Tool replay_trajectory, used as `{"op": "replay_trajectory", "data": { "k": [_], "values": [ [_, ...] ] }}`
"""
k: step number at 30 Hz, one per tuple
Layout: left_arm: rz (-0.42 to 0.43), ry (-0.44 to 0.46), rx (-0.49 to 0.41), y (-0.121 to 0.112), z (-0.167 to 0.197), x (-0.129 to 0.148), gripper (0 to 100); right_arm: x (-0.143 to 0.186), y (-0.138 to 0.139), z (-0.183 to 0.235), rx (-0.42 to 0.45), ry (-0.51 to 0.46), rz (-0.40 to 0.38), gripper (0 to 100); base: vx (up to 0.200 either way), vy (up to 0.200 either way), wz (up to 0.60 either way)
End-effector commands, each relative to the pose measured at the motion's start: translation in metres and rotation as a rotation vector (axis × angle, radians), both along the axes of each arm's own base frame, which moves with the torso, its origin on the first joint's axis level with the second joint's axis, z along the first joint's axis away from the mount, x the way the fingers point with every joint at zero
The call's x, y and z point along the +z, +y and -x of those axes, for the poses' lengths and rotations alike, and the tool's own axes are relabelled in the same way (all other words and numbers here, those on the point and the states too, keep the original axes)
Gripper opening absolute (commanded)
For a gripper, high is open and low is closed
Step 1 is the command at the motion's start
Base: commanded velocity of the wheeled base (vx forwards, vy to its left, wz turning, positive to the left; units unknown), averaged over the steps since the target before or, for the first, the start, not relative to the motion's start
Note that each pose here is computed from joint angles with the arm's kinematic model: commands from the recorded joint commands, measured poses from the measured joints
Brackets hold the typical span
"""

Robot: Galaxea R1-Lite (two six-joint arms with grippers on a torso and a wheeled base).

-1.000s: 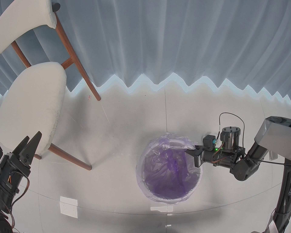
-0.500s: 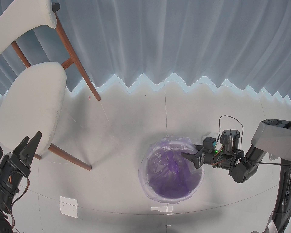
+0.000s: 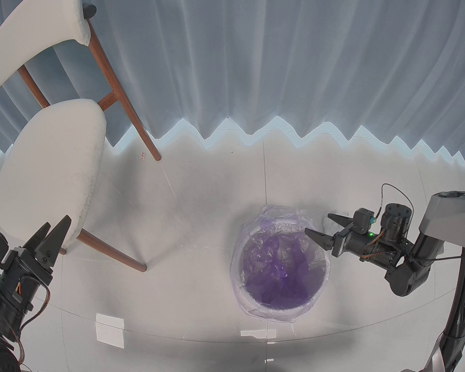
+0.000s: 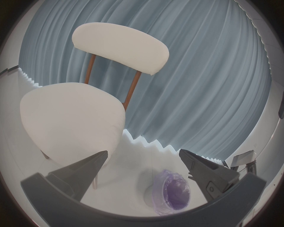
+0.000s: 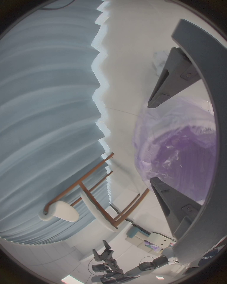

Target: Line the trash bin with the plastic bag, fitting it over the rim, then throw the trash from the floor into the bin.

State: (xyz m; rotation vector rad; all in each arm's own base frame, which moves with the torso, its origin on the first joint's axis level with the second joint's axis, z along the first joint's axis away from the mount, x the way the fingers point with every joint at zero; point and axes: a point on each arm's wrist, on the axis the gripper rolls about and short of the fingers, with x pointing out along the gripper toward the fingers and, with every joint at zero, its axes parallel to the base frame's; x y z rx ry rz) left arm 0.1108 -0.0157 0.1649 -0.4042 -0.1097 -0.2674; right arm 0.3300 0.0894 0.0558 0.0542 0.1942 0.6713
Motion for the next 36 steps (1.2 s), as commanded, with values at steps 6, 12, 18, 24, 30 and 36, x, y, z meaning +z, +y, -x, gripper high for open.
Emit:
{"op": "replay_trajectory", "data": {
  "k": [6,12,18,24,30,36],
  "values": [
    [0.02,0.257,-0.281,-0.034,-0.016,-0.03,100,0.022,-0.068,0.036,-0.258,-0.019,-0.118,100,0.0,0.0,0.0],
    [0.006,0.566,-0.457,-0.055,-0.034,-0.07,100,0.043,-0.091,0.071,-0.36,-0.008,-0.189,100,0.0,0.0,0.0],
    [-0.007,0.735,-0.479,-0.073,-0.082,-0.114,100,0.061,-0.1,0.095,-0.399,-0.058,-0.206,100,0.0,0.0,0.0],
    [-0.009,0.728,-0.452,-0.083,-0.121,-0.165,100,0.064,-0.099,0.118,-0.427,-0.055,-0.21,100,0.0,0.0,0.0],
    [0.009,0.694,-0.46,-0.097,-0.151,-0.181,100,0.062,-0.098,0.133,-0.435,-0.03,-0.222,100,0.0,0.0,0.0],
    [0.02,0.607,-0.475,-0.113,-0.186,-0.191,100,0.064,-0.099,0.132,-0.455,-0.029,-0.251,100,0.0,0.0,0.0]
  ]
}}
